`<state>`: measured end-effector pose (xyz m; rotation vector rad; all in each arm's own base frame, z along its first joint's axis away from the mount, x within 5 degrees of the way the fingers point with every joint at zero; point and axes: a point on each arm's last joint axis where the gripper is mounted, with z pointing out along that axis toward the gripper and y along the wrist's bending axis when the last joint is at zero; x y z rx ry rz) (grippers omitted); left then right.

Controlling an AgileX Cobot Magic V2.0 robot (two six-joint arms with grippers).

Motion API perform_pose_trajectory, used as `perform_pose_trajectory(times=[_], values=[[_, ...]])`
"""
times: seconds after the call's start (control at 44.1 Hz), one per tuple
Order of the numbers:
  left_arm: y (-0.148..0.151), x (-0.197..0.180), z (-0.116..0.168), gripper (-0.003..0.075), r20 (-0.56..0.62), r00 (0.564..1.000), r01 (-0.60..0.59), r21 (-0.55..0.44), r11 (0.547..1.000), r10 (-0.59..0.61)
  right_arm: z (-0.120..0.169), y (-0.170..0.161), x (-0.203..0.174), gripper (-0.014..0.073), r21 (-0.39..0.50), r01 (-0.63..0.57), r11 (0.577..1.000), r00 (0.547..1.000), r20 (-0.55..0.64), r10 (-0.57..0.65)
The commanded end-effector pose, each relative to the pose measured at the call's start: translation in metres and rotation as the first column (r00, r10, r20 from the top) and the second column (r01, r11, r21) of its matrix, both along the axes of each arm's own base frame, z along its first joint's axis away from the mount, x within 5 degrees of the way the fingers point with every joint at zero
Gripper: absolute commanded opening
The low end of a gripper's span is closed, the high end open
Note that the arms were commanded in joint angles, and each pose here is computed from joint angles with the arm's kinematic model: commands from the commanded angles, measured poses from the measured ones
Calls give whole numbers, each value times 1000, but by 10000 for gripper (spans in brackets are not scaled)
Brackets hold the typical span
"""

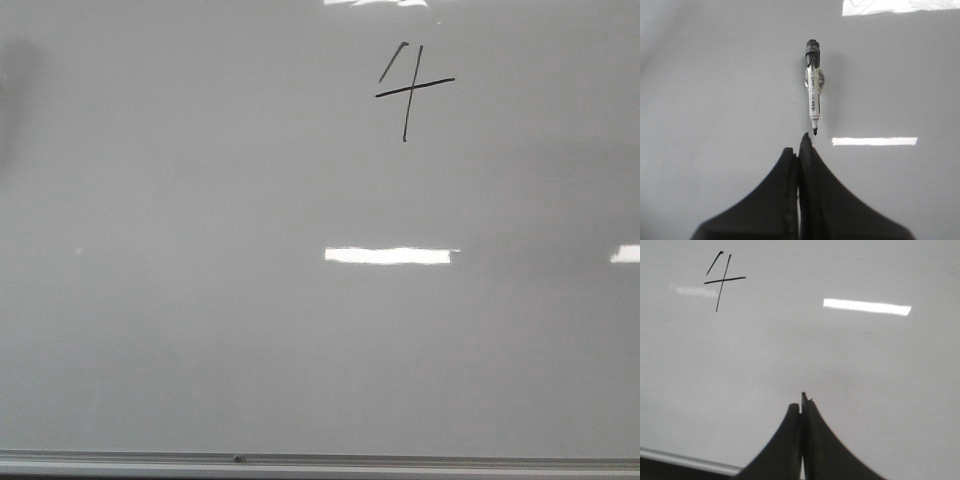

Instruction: Write number 4 on whiteboard

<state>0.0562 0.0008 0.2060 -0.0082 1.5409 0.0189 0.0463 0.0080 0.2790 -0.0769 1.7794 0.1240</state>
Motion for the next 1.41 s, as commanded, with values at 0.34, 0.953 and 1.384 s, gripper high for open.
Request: perform_pose_trajectory(times=[0.34, 0.953, 1.384], values=[[1, -2, 7, -20, 93, 996, -7, -1, 1000, 7, -61, -5, 6, -69, 19, 86, 996, 969, 229, -88], [1, -2, 7, -20, 93, 996, -7, -1, 1000, 7, -70, -6, 8, -69, 28, 97, 995, 952, 288, -101], [1, -2, 7, -20, 93, 996, -7, -1, 1000, 7, -67, -7, 8, -69, 86, 93, 992, 941, 319, -116]])
